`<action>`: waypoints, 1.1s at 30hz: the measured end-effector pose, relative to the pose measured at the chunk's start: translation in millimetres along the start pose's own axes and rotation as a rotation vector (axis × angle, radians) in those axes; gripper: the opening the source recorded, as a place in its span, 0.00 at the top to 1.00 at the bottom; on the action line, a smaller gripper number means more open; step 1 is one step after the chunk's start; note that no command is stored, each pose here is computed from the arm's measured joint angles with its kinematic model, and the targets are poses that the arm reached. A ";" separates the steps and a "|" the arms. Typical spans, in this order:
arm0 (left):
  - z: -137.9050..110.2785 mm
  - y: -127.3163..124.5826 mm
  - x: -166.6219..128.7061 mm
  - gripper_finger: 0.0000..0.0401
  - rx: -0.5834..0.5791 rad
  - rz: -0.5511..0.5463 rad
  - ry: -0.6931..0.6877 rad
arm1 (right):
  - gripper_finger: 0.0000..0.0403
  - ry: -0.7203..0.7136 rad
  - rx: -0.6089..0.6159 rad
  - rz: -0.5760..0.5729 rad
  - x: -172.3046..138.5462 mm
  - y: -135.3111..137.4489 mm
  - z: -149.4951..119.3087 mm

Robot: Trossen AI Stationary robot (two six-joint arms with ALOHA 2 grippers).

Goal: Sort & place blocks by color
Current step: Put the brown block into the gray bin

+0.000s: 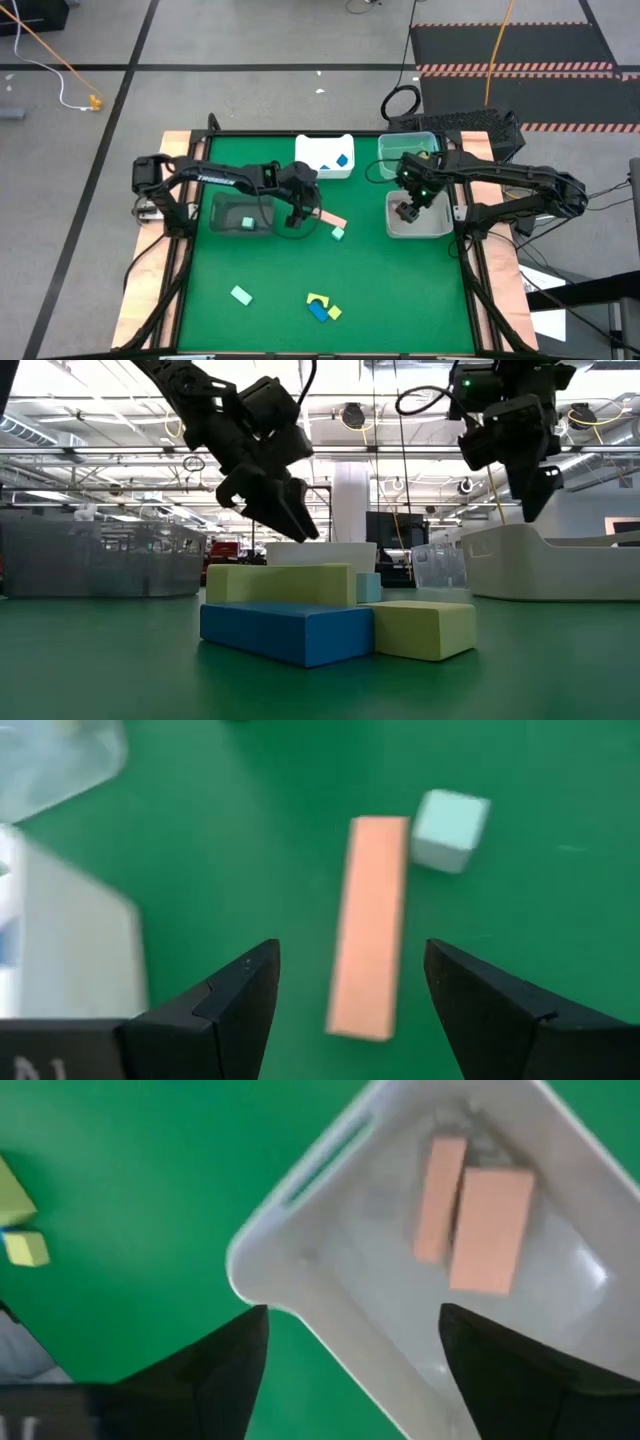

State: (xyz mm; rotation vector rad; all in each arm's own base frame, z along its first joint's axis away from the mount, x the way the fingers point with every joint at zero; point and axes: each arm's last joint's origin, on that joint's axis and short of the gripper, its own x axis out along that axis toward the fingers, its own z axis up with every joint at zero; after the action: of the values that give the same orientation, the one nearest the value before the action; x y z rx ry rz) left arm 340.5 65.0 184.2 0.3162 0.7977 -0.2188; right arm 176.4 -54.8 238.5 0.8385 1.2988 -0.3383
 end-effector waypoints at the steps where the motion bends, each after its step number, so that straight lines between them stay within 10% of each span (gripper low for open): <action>1: -0.4 -2.2 3.5 0.38 0.000 -0.022 -0.003 | 0.29 -0.015 -0.005 0.007 0.0 0.7 1.5; 33: -34.2 -8.2 65.4 0.38 -0.292 -0.009 0.136 | 0.31 -0.173 -0.252 0.068 -1.6 8.7 16.3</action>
State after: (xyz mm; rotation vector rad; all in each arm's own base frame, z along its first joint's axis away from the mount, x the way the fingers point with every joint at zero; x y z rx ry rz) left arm 359.7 64.8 112.5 0.0519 0.9524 -0.0879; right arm 193.2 -60.9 243.6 0.6242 1.1216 -0.1844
